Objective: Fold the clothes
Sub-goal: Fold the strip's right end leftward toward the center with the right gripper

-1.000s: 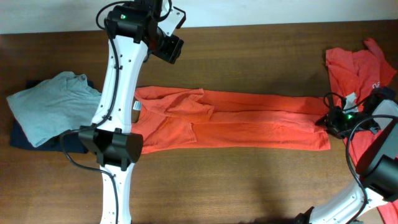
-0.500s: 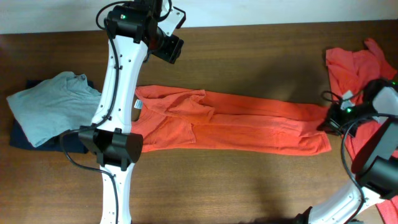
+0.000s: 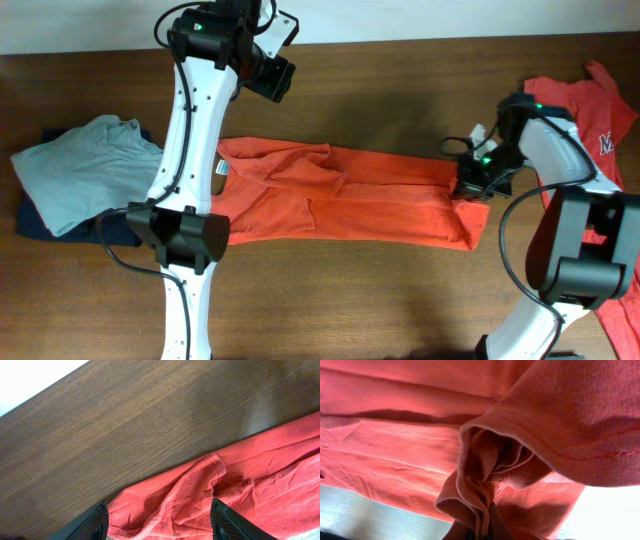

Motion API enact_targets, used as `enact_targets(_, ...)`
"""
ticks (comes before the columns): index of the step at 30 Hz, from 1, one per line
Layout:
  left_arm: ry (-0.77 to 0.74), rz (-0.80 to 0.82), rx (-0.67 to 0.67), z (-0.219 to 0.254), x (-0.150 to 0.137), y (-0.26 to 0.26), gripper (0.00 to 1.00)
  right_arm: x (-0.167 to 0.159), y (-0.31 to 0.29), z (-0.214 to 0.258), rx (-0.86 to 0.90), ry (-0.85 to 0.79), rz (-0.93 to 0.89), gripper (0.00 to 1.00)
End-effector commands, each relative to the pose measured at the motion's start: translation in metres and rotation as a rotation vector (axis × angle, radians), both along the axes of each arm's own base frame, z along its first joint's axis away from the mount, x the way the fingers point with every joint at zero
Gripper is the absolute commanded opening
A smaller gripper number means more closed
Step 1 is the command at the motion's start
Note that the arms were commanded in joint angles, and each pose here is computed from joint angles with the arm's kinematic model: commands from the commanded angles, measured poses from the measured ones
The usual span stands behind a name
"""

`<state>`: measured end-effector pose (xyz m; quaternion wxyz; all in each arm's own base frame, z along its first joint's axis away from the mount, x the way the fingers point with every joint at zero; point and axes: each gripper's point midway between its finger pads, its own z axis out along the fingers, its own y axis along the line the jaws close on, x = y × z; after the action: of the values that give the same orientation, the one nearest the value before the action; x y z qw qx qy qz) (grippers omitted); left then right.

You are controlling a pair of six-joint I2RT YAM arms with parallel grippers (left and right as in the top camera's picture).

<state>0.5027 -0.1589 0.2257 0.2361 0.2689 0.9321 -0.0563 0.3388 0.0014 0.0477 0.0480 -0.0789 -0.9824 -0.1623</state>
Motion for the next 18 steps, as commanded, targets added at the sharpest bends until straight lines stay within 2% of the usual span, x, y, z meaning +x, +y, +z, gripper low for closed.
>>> enact_targets(1, -0.016, 0.014, -0.005, 0.007, 0.001, 0.002, 0.65, 0.008, 0.018, 0.010, -0.024, -0.037, 0.022, 0.04)
enact_targets(12, -0.007, 0.014, -0.003, 0.006, -0.001, 0.003, 0.65, 0.032, 0.084, 0.010, -0.024, -0.145, 0.098, 0.06)
enact_targets(18, 0.004, 0.014, 0.000, 0.005, -0.003, 0.003, 0.65, 0.037, 0.101, 0.011, -0.018, -0.173, 0.108, 0.07)
